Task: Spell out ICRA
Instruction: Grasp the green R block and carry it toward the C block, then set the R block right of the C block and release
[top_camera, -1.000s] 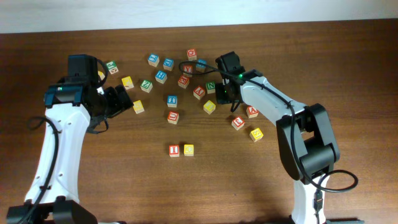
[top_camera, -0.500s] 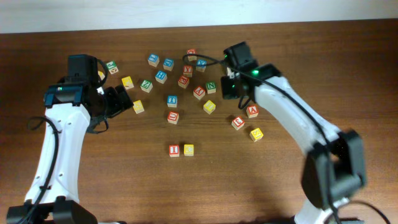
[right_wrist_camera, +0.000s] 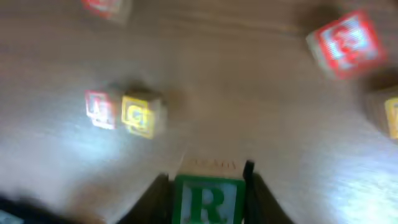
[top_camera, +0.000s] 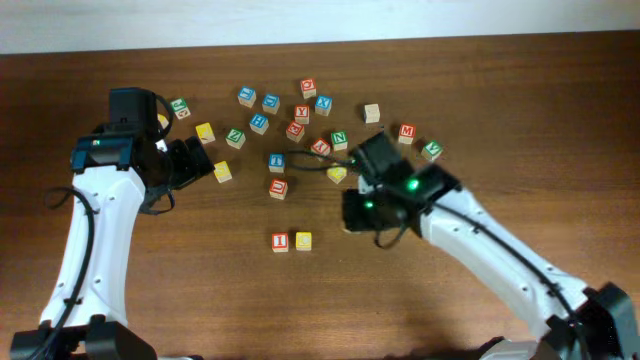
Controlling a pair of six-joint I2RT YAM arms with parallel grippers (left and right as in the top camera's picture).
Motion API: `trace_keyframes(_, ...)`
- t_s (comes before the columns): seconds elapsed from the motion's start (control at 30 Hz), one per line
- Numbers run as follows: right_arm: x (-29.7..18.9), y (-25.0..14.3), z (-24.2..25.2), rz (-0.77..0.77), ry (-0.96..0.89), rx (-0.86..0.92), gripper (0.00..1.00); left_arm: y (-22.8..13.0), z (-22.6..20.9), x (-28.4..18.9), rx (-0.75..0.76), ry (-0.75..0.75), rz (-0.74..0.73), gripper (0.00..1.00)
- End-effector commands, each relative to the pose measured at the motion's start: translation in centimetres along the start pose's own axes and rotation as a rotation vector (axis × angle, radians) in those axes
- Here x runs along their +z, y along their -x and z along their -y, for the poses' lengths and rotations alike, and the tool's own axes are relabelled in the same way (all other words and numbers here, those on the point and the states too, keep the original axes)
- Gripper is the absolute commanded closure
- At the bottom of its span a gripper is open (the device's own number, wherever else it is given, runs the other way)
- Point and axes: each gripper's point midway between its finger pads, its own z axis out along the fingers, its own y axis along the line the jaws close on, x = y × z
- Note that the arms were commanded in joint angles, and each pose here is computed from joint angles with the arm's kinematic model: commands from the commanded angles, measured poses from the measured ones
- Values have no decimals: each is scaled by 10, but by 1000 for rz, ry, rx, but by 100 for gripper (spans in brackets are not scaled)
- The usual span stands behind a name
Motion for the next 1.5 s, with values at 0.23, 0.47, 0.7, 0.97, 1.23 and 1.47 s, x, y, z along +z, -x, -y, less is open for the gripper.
trace_keyframes(0.23,94,-29,4,19,-124,92,78,-1,-2,2,-10,10,-6,1)
trace_keyframes(0.47,113,-35,12,-10,-150,101,73,-1,-2,2,-10,10,-6,1)
trace_keyframes(0.7,114,-41,-1,-57,-87,94,71,-1,-2,2,-10,10,-6,1)
trace_keyframes(0.97,111,-43,-3,-77,-82,48,67,-1,-2,2,-10,10,-6,1)
trace_keyframes(1.23,103,-37,-10,-91,-84,24,61,-1,-2,2,-10,10,-6,1)
trace_keyframes(1.47,103,-39,-12,-98,-75,29,72,-1,-2,2,-10,11,-6,1)
